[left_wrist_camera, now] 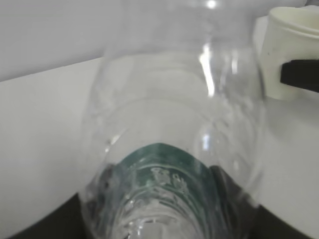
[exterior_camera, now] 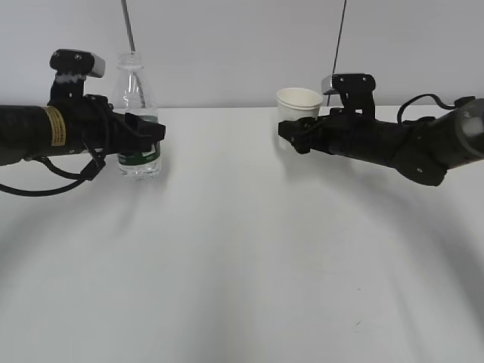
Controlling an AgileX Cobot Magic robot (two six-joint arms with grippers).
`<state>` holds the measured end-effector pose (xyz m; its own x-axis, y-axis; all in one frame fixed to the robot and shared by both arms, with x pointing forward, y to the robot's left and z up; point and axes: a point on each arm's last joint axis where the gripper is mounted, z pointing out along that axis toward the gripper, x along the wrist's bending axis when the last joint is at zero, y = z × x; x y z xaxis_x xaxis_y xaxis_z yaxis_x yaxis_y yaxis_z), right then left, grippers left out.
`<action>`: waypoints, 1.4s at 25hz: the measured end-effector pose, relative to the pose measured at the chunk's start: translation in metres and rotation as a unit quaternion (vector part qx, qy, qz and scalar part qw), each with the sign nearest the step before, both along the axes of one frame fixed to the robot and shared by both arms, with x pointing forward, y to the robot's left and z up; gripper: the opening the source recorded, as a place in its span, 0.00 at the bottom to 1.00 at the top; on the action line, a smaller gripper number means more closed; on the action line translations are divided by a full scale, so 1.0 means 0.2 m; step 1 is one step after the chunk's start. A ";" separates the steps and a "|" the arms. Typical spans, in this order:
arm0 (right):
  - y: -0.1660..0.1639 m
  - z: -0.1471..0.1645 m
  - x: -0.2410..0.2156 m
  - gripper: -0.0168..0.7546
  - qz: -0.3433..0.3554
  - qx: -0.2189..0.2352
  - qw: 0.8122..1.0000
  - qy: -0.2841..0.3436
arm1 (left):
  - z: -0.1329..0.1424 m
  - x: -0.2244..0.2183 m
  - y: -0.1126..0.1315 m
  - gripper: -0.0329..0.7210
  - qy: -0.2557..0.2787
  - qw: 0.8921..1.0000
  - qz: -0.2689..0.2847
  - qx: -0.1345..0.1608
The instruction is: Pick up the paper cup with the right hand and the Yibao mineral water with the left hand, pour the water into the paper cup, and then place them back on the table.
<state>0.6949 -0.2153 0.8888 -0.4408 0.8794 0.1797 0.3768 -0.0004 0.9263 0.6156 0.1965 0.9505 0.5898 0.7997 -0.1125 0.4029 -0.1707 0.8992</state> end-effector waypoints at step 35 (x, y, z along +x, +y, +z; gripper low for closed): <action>-0.09 -0.09 -0.05 0.73 -0.078 0.001 0.995 -0.059 | -0.33 0.14 0.03 0.50 -0.121 0.989 0.065 -0.049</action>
<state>0.6843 -0.2339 0.8716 -0.3177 0.9382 0.1374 0.2614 -0.0527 0.9638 0.6443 0.2027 0.8836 0.5013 0.8631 -0.0618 0.1864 -0.0379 0.9817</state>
